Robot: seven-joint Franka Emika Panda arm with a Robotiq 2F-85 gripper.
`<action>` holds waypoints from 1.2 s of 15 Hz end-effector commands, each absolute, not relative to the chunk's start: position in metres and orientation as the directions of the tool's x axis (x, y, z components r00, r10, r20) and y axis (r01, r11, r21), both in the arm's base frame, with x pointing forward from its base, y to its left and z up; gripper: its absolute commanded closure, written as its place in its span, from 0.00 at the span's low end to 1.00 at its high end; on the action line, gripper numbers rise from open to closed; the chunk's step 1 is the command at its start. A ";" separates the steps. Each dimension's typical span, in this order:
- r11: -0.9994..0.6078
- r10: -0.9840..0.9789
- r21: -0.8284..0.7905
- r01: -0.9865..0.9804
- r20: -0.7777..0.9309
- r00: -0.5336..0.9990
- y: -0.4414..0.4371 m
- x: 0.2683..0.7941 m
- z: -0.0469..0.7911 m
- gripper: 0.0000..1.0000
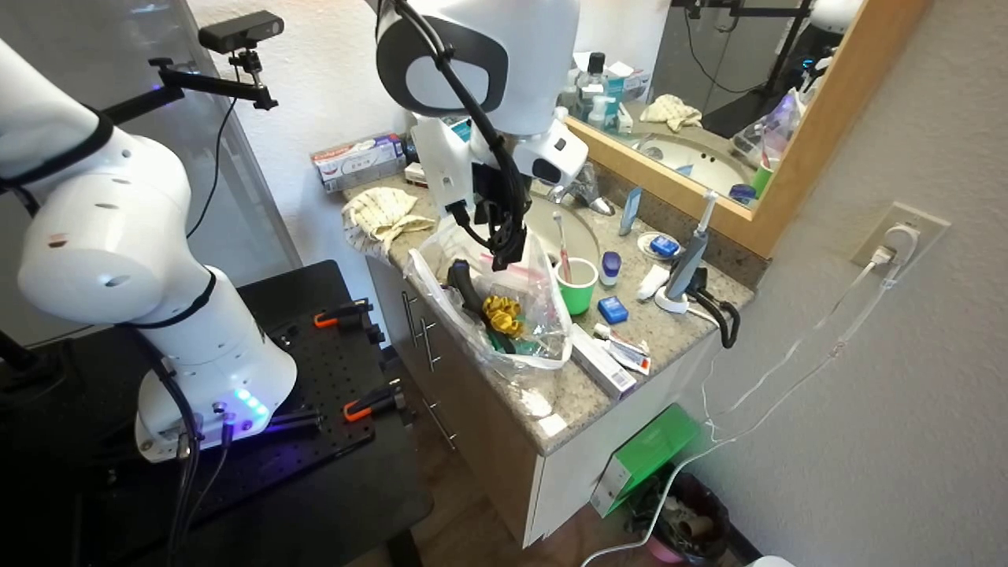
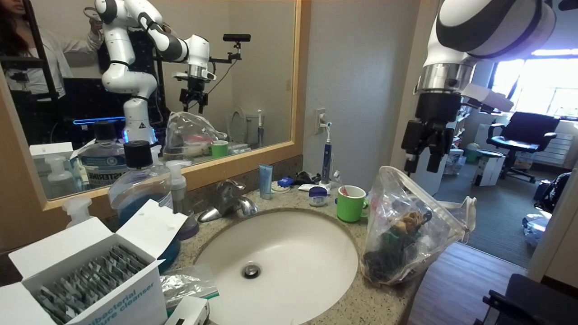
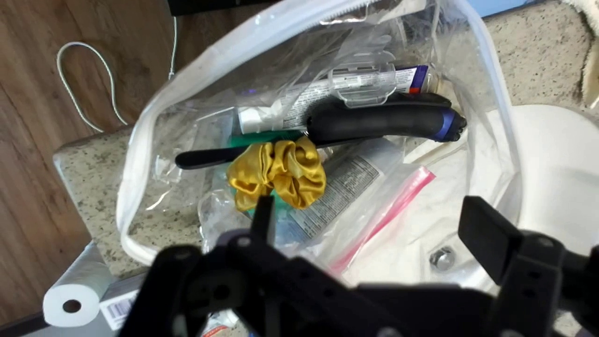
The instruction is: Pick up the hair ribbon and put it in the plastic
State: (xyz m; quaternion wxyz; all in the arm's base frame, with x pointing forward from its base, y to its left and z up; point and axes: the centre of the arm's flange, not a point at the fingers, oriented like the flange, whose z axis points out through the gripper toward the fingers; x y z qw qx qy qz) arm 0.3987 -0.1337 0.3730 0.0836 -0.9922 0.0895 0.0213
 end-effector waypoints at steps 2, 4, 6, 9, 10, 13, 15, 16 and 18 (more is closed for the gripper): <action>-0.987 -0.088 -0.137 -0.085 0.012 0.996 -0.096 0.379 0.401 0.00; -0.992 -0.029 -0.121 -0.023 0.049 0.998 -0.074 0.376 0.415 0.00; -0.994 0.036 -0.104 0.044 0.083 0.996 -0.050 0.374 0.428 0.00; -0.987 0.129 -0.085 0.139 0.113 0.985 -0.014 0.375 0.442 0.00; -0.982 0.161 -0.079 0.171 0.122 0.979 0.000 0.379 0.444 0.00; -0.969 0.230 -0.070 0.239 0.115 0.966 0.033 0.386 0.444 0.00; -0.973 0.209 -0.075 0.218 0.114 0.971 0.024 0.384 0.444 0.00; -0.973 0.208 -0.075 0.217 0.114 0.971 0.024 0.384 0.443 0.00; -0.974 0.204 -0.077 0.213 0.113 0.972 0.022 0.384 0.443 0.00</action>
